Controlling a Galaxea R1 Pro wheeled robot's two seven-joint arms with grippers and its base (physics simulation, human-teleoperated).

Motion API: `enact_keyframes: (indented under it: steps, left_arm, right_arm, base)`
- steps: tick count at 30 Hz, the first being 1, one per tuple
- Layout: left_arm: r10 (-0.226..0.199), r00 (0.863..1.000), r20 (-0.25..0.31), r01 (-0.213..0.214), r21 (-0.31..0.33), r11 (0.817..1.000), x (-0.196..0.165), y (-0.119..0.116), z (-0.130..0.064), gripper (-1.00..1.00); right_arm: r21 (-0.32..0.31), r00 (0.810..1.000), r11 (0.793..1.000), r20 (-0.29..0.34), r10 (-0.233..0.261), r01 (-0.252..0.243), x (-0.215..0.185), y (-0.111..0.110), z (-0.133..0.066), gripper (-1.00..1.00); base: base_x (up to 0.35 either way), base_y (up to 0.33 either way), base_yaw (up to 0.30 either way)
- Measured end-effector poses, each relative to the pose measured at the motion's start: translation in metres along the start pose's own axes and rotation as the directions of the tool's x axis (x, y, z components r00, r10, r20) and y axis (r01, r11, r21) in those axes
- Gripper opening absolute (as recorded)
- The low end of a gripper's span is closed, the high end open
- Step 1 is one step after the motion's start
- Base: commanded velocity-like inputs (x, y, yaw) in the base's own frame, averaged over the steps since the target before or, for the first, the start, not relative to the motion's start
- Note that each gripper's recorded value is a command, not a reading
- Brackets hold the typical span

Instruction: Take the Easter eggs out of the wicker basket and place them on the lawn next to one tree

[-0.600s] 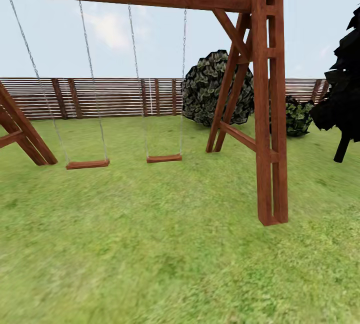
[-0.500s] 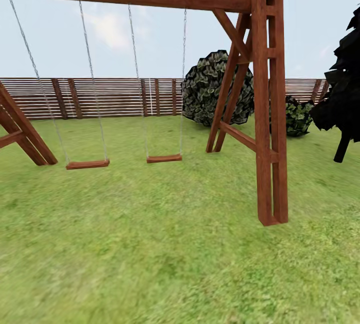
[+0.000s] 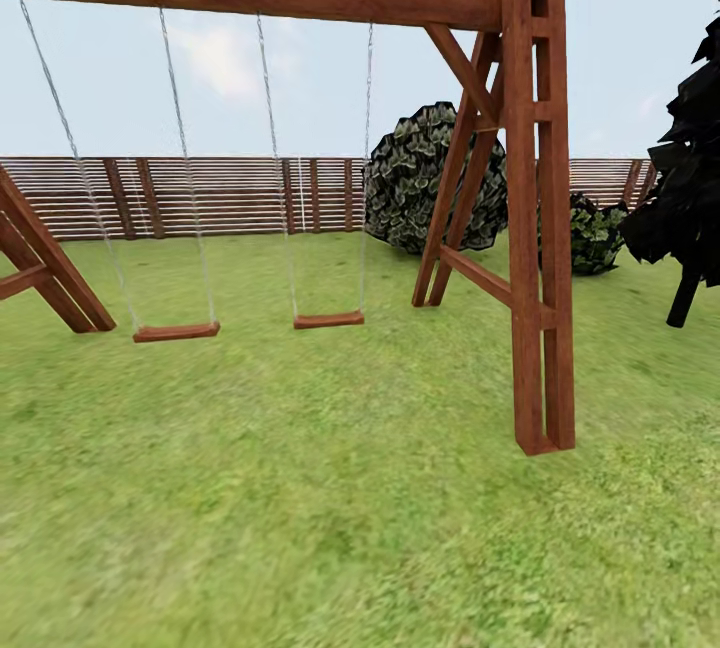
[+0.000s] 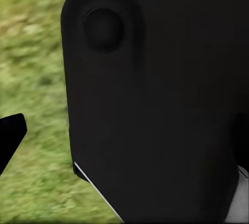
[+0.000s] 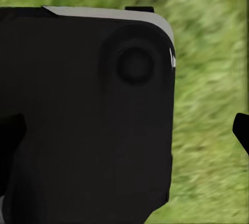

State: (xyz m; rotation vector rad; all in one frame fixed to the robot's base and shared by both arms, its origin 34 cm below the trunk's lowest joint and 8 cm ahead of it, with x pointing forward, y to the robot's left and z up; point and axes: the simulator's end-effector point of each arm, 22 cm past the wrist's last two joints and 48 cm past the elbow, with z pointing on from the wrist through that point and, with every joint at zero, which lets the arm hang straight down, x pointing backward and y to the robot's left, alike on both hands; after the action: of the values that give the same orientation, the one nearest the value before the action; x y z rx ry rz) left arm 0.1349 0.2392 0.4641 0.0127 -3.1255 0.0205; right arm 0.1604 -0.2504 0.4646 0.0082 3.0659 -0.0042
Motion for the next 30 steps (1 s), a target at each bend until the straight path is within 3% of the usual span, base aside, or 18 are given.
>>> enact_keyframes:
  steps: [2, 3, 8, 12, 16, 22, 24, 25, 26, 28, 29, 30]
  left_arm:
    - [0.001, 1.000, 0.000, -0.001, -0.002, 1.000, 0.000, 0.002, -0.003, 1.00]
    - [0.003, 1.000, 0.000, -0.003, -0.002, 1.000, 0.000, 0.002, -0.005, 1.00]
    - [0.004, 1.000, 0.004, -0.004, -0.002, 1.000, -0.001, 0.002, -0.013, 1.00]
    - [0.005, 0.999, 0.052, -0.005, -0.003, 1.000, -0.023, 0.003, -0.019, 1.00]
    - [0.005, 0.990, 0.143, -0.004, -0.004, 1.000, -0.066, 0.003, -0.029, 1.00]
    - [0.000, 0.959, 0.284, -0.001, 0.004, 1.000, -0.132, -0.003, -0.053, 1.00]
    - [-0.001, 0.945, 0.326, -0.001, 0.006, 1.000, -0.152, -0.004, -0.062, 1.00]
    - [-0.015, 0.926, 0.376, 0.012, 0.010, 1.000, -0.177, -0.003, -0.072, 1.00]
    - [-0.031, 0.915, 0.403, 0.027, 0.017, 1.000, -0.189, -0.004, -0.078, 1.00]
    - [-0.058, 0.892, 0.448, 0.051, 0.029, 0.998, -0.206, -0.003, -0.089, 1.00]
    - [-0.098, 0.844, 0.527, 0.091, 0.039, 0.995, -0.227, 0.006, -0.102, 1.00]
    - [-0.122, 0.828, 0.547, 0.118, 0.043, 0.992, -0.230, 0.013, -0.105, 1.00]
  right_arm:
    - [0.001, 1.000, 1.000, 0.011, 0.000, 0.000, -0.003, -0.001, -0.003, 1.00]
    - [0.002, 0.977, 1.000, 0.213, 0.001, -0.001, -0.048, -0.001, -0.010, 1.00]
    - [0.021, 0.961, 1.000, 0.278, 0.003, -0.010, -0.063, -0.005, -0.021, 1.00]
    - [0.090, 0.933, 0.995, 0.360, 0.006, -0.041, -0.081, -0.020, -0.034, 1.00]
    - [0.118, 0.880, 0.990, 0.474, 0.008, -0.072, -0.117, -0.027, -0.052, 1.00]
    - [0.109, 0.789, 0.989, 0.614, 0.014, -0.102, -0.182, -0.026, -0.083, 1.00]
    - [0.097, 0.748, 0.989, 0.663, 0.019, -0.112, -0.209, -0.022, -0.096, 1.00]
    - [0.087, 0.706, 0.989, 0.707, 0.023, -0.120, -0.241, -0.020, -0.109, 1.00]
    - [0.083, 0.686, 0.989, 0.727, 0.025, -0.124, -0.259, -0.020, -0.116, 1.00]
    - [0.080, 0.664, 0.988, 0.747, 0.027, -0.131, -0.282, -0.022, -0.125, 1.00]
    - [0.080, 0.648, 0.986, 0.761, 0.036, -0.149, -0.298, -0.029, -0.131, 1.00]
    - [0.080, 0.644, 0.984, 0.764, 0.042, -0.160, -0.301, -0.032, -0.133, 1.00]
  base:
    - [0.000, 0.000, 0.000]
    - [0.000, 0.000, 0.000]
    - [0.000, 0.000, 0.000]
    - [0.000, 0.000, 0.000]
    - [0.000, 0.000, 0.000]
    - [0.000, 0.000, 0.000]
    - [0.000, 0.000, 0.000]
    - [0.000, 0.000, 0.000]
    - [0.000, 0.000, 0.000]
    - [0.000, 0.000, 0.000]
    - [0.000, 0.000, 0.000]
    - [0.000, 0.000, 0.000]
